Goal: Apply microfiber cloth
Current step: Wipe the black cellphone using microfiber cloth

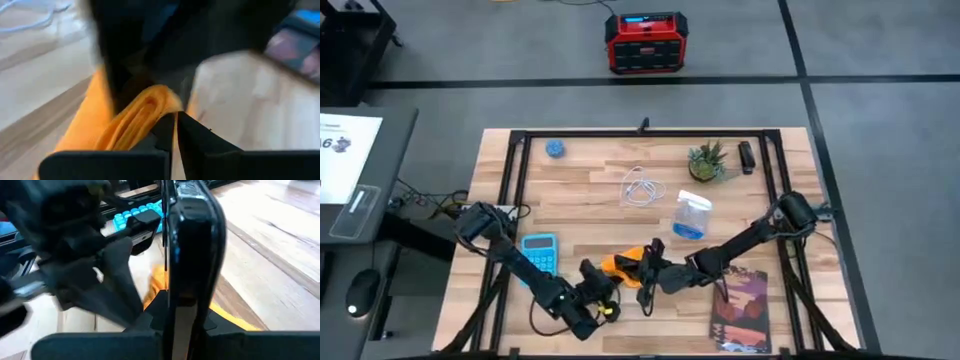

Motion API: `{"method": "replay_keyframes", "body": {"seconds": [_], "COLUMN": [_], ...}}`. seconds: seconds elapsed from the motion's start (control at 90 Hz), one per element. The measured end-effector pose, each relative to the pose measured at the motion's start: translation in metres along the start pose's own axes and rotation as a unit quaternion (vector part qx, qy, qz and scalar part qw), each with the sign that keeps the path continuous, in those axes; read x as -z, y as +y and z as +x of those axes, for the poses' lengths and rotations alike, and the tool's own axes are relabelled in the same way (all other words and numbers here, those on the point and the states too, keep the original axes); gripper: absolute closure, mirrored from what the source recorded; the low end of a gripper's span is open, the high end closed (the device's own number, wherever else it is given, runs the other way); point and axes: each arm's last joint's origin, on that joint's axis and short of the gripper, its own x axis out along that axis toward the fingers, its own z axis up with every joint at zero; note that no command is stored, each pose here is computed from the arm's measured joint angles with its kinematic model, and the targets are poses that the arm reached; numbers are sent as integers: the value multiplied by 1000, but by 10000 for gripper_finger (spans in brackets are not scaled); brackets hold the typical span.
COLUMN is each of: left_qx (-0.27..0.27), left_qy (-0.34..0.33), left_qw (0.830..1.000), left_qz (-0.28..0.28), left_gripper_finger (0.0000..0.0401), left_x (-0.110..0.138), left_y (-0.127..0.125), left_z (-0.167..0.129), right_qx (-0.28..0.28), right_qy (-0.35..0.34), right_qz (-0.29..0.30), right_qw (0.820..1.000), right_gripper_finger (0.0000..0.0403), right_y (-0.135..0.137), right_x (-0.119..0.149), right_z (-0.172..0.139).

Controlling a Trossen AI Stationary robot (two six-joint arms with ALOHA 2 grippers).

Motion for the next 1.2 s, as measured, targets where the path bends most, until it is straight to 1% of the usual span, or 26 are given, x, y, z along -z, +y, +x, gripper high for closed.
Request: {"method": "replay_keyframes", "body": {"seconds": [0.1, 0.222, 0.389, 0.478, 0.522, 0.6, 0.644, 0.711, 0.778, 0.833, 0.967, 1.033, 1.067, 1.2], "left_qx": [-10, -35, -24, -11, 1, 25, 35, 42, 49, 53, 35, 13, 0, -41], "left_qy": [-16, -10, 19, 34, 36, 33, 32, 36, 43, 56, 122, 150, 160, 160], "left_qw": [1000, 999, 999, 999, 999, 999, 999, 998, 998, 997, 992, 988, 986, 986], "left_qz": [12, 22, 19, 26, 18, 6, 10, 20, 13, 6, -21, -39, -39, -28], "left_gripper_finger": [401, 401, 401, 401, 401, 401, 401, 401, 401, 401, 401, 401, 401, 401], "left_x": [-5, -4, 1, 9, 9, 1, -6, -15, -23, -24, -10, 0, 7, 29], "left_y": [1, 8, 9, 6, 2, -9, -13, -16, -18, -16, -7, 0, 3, 11], "left_z": [8, 20, 18, 9, 0, -15, -24, -38, -50, -59, -66, -63, -61, -41], "right_qx": [1, 9, 14, 15, 20, 29, 33, 33, 32, 32, 32, 24, 23, 22], "right_qy": [-1, -1, 4, 8, 8, 7, 6, 5, 3, 3, 4, 9, 9, 8], "right_qz": [1, -3, -10, -13, -17, -24, -27, -27, -25, -25, -24, -24, -24, -22], "right_qw": [1000, 1000, 1000, 1000, 1000, 999, 999, 999, 999, 999, 999, 999, 999, 999], "right_gripper_finger": [390, 390, 390, 390, 390, 390, 390, 390, 390, 390, 390, 390, 390, 390], "right_y": [-1, -1, -1, 0, 0, 1, 2, 2, 2, 2, 2, 2, 2, 2], "right_x": [-1, 1, 3, 1, 0, -1, -2, -3, -4, -4, -4, -3, -3, -4], "right_z": [1, 0, -1, -3, -4, -8, -9, -10, -10, -10, -10, -10, -10, -10]}}
